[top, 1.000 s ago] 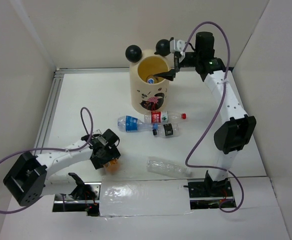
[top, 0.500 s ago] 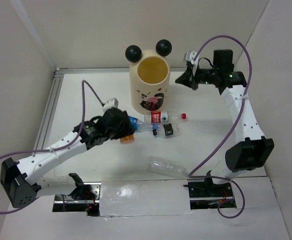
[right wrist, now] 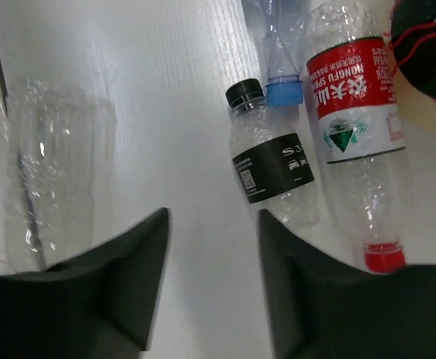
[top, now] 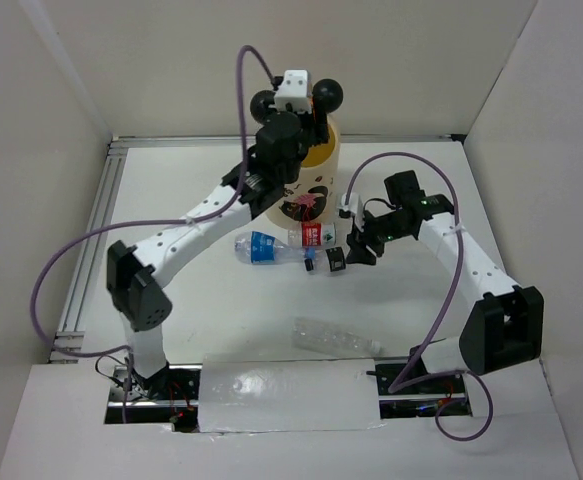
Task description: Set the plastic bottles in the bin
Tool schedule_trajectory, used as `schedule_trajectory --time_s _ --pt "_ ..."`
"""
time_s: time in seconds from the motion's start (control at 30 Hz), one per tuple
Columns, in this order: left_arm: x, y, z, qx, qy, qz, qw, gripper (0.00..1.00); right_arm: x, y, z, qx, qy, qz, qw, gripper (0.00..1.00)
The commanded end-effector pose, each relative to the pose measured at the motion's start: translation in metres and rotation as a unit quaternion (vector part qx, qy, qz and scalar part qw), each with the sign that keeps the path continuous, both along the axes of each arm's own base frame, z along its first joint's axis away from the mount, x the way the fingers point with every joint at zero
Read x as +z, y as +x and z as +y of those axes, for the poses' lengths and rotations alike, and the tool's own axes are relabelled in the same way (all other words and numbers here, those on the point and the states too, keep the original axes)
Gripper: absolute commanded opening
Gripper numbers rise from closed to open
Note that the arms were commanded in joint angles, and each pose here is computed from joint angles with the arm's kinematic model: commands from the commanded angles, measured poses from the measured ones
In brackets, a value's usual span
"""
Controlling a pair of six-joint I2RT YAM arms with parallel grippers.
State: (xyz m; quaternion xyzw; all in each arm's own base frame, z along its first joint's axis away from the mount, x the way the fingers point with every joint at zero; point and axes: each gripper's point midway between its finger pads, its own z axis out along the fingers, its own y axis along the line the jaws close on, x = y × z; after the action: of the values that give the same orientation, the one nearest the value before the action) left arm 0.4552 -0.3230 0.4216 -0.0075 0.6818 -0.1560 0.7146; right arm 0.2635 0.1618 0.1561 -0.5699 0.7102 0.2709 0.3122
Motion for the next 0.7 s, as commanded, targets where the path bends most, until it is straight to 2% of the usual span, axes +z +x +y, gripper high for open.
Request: schedule_trajectory --time_s 0.0,0.07,0.17,0.2,0.23,0.33,0.37,0.53,0.57,0.67 --pt "0.016 0.032 0.010 0.077 0.059 -0.064 0.993 0.14 0.016 -0.004 -0.002 -0.001 0.004 -0.032 0.999 0.68" --pt "-0.001 0.041 0.006 0.086 0.092 -0.052 0.991 0.23 0.018 -0.011 -0.004 0.008 0.000 -0.033 0.999 0.80" --pt "-0.017 0.046 0.007 0.099 0.104 -0.049 0.989 0.30 0.020 -0.019 -0.003 0.027 0.012 -0.037 0.999 0.89" --pt "-0.022 0.046 0.009 0.104 0.107 -0.044 0.988 0.51 0.021 -0.020 -0.002 0.032 0.016 -0.040 0.999 0.90" --pt "-0.025 0.051 0.011 0.109 0.110 -0.046 0.987 0.63 0.023 -0.021 0.001 0.036 0.025 -0.038 0.998 0.90" --pt "-0.031 0.054 0.009 0.109 0.112 -0.045 0.987 0.93 0.020 -0.026 0.004 0.050 0.027 -0.038 0.998 0.92" --pt "-0.026 0.054 0.009 0.110 0.108 -0.048 0.987 0.99 0.017 -0.029 0.007 0.056 0.025 -0.028 0.998 0.92" --pt "-0.006 0.038 -0.005 0.097 0.111 -0.073 0.986 0.99 0.008 -0.042 0.013 0.102 0.028 -0.009 0.994 0.93" --pt "0.000 0.031 -0.008 0.092 0.112 -0.077 0.986 0.99 0.001 -0.063 0.015 0.163 0.021 0.004 0.986 0.93" --pt "0.013 0.021 -0.005 0.097 0.104 -0.080 0.987 0.99 -0.009 -0.085 0.026 0.211 0.019 0.031 0.977 0.93"
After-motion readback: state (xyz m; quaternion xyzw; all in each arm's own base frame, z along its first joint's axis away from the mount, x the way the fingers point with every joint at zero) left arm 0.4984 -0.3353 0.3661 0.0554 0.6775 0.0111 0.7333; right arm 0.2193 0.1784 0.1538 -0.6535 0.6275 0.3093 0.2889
